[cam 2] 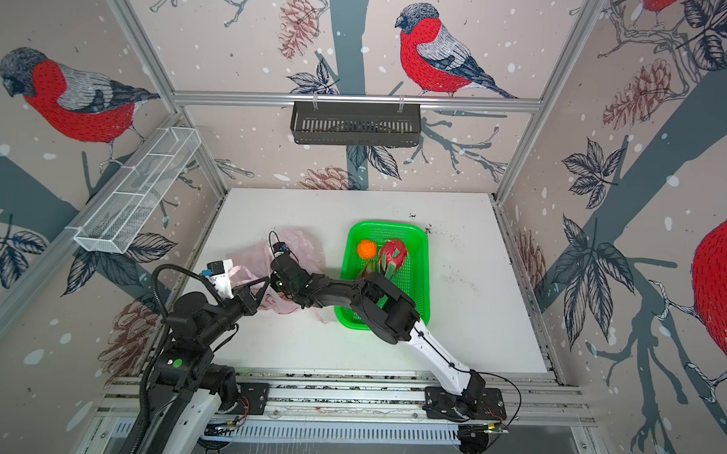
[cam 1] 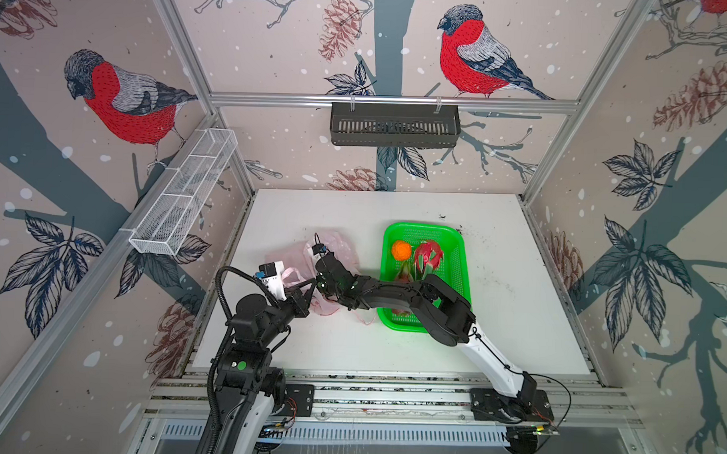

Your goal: Untie the knot of the plastic bag and take out the fruit

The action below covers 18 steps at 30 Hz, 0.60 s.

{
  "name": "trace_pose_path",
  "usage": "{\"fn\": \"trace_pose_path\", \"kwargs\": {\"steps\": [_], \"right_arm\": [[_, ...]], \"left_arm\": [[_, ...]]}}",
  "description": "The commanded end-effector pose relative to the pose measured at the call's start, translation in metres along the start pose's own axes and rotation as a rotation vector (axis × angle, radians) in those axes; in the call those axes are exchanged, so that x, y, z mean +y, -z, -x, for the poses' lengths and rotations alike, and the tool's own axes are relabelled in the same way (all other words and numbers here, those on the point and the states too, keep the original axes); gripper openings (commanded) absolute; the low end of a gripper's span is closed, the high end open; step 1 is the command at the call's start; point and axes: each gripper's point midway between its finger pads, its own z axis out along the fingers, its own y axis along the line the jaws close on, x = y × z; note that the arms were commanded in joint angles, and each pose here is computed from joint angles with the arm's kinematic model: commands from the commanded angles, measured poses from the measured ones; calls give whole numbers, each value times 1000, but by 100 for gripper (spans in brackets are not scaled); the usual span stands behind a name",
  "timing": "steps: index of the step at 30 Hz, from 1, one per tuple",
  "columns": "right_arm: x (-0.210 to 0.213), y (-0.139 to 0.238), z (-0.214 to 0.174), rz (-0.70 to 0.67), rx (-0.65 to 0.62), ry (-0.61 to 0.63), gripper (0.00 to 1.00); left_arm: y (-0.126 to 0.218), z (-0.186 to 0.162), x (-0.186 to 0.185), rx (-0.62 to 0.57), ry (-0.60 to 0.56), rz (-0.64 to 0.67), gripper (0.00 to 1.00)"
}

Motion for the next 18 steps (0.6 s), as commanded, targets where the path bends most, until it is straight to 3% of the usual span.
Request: {"fn": "trace_pose_path", "kwargs": {"steps": [1,18], "right_arm": [[5,-1,-5,24,29,35,99],[52,11,-17,226,100,109,100]], "left_arm": [[0,7,-11,-28,-35,-54,0],[-5,29,-27,-41,-106,-74,0]]}}
